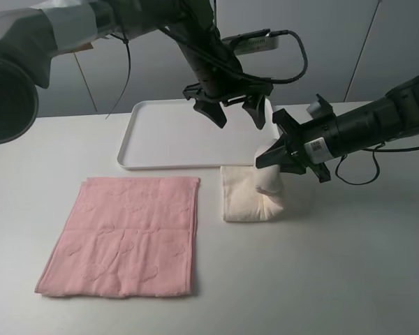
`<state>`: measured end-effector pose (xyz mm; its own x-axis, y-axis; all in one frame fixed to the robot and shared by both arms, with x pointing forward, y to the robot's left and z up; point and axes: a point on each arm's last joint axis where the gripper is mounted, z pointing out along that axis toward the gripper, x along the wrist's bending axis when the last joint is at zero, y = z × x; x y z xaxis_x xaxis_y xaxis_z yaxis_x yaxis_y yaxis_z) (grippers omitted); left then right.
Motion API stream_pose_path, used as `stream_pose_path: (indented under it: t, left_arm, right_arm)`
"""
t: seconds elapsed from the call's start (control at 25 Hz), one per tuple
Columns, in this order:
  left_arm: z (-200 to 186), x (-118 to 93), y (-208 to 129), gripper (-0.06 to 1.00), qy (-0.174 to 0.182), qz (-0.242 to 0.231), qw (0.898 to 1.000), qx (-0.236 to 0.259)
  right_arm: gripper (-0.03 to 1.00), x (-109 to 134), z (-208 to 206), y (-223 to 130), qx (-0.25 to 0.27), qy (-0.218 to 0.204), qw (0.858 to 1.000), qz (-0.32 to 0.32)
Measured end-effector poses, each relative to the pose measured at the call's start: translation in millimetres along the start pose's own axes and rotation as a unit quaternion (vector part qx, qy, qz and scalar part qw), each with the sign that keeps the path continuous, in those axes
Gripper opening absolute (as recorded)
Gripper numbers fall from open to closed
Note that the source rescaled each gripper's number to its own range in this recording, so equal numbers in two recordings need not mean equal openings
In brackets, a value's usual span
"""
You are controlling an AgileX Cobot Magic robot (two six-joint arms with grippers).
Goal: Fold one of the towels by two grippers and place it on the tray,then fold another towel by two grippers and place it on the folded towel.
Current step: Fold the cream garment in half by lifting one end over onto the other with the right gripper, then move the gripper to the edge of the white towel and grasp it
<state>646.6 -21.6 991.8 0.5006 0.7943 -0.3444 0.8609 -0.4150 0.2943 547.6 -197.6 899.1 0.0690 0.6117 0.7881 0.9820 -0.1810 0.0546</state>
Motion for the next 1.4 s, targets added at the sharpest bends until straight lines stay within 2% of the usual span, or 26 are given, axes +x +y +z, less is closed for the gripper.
stream_pose_path:
  t: [0.12, 0.2, 0.32, 0.4, 0.76, 1.04, 1.24, 1.4]
  left_arm:
    - [-5.7, -1.6, 3.2, 0.97, -0.016, 0.000, 1.000, -0.010]
    - [-7.6, 0.3, 4.0, 0.97, -0.021, -0.003, 1.000, -0.011]
    - [-8.2, 1.4, 4.4, 0.97, -0.024, -0.005, 1.000, -0.012]
    - [-8.2, 1.4, 4.4, 0.97, -0.024, -0.005, 1.000, -0.012]
    - [-8.2, 1.0, 4.4, 0.97, -0.026, -0.004, 1.000, -0.012]
    - [-9.9, 1.2, 4.7, 0.97, -0.026, -0.004, 1.000, -0.014]
    - [-12.8, 7.0, 6.1, 0.97, -0.025, -0.007, 1.000, -0.017]
    - [-13.7, 10.2, 6.7, 0.97, -0.023, -0.005, 1.000, -0.018]
  right_arm:
    - [0.10, 0.6, 0.0, 0.8, -0.004, 0.003, 1.000, -0.002]
    - [0.21, 2.9, -0.1, 2.1, -0.012, 0.016, 1.000, -0.008]
    - [0.46, 8.7, -0.6, 3.0, -0.017, 0.048, 0.999, -0.012]
    - [0.54, 10.7, -0.8, 3.4, -0.019, 0.059, 0.998, -0.011]
    - [0.56, 16.7, 8.1, -2.9, -0.005, 0.053, 0.998, -0.028]
    - [0.56, 3.9, 3.6, 0.5, -0.011, 0.005, 1.000, -0.028]
    - [0.65, -9.9, -2.5, 3.0, -0.011, -0.046, 0.999, -0.027]
    - [0.67, -17.6, -6.2, 6.2, -0.022, -0.075, 0.997, -0.027]
